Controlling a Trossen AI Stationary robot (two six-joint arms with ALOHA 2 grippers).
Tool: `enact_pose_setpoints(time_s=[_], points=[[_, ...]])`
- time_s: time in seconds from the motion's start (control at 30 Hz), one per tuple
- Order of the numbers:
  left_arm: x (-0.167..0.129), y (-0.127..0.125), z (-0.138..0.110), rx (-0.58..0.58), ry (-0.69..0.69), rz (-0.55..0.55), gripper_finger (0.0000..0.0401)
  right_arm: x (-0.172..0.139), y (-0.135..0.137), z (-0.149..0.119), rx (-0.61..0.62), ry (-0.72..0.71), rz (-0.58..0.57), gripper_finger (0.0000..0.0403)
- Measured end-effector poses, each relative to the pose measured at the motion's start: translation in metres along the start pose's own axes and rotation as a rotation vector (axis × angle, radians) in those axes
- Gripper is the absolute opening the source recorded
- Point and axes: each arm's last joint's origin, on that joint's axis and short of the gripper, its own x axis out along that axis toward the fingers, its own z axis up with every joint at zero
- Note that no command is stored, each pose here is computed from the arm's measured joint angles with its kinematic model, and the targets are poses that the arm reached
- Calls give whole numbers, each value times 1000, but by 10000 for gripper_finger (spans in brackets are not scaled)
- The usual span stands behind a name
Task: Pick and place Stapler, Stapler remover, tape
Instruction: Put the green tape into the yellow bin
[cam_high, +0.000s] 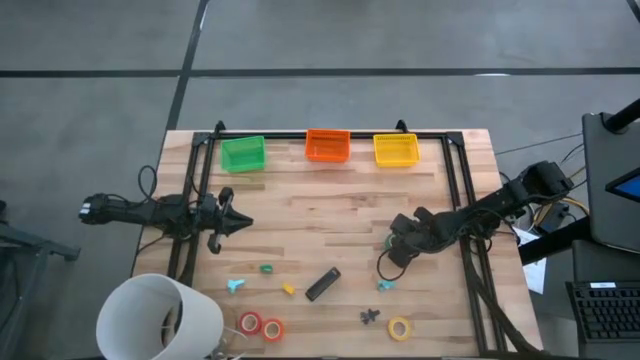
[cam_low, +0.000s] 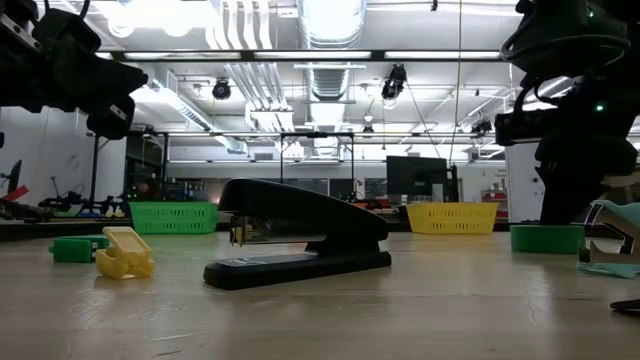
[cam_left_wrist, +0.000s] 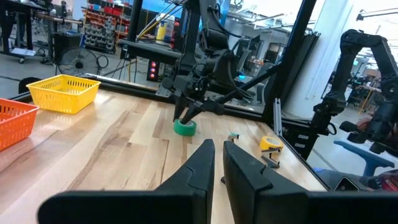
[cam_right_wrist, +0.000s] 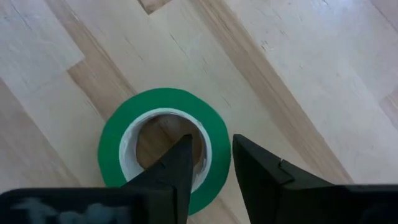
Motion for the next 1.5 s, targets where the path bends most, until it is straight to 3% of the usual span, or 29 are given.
enact_pose_setpoints(time_s=[0.37, 0.8, 1.07, 1.5], points=[[0, 0, 0, 0, 0, 0, 37, -6, -4, 3, -20, -36, 6, 44], [0, 0, 0, 0, 0, 0, 37, -17, -19, 20, -1, -135, -2, 49], [0, 0, 0, 0, 0, -1, 37, -25, -37, 34, 73, -194, -12, 53], [0, 0, 0, 0, 0, 0, 37, -27, -40, 38, 76, -212, -11, 54]])
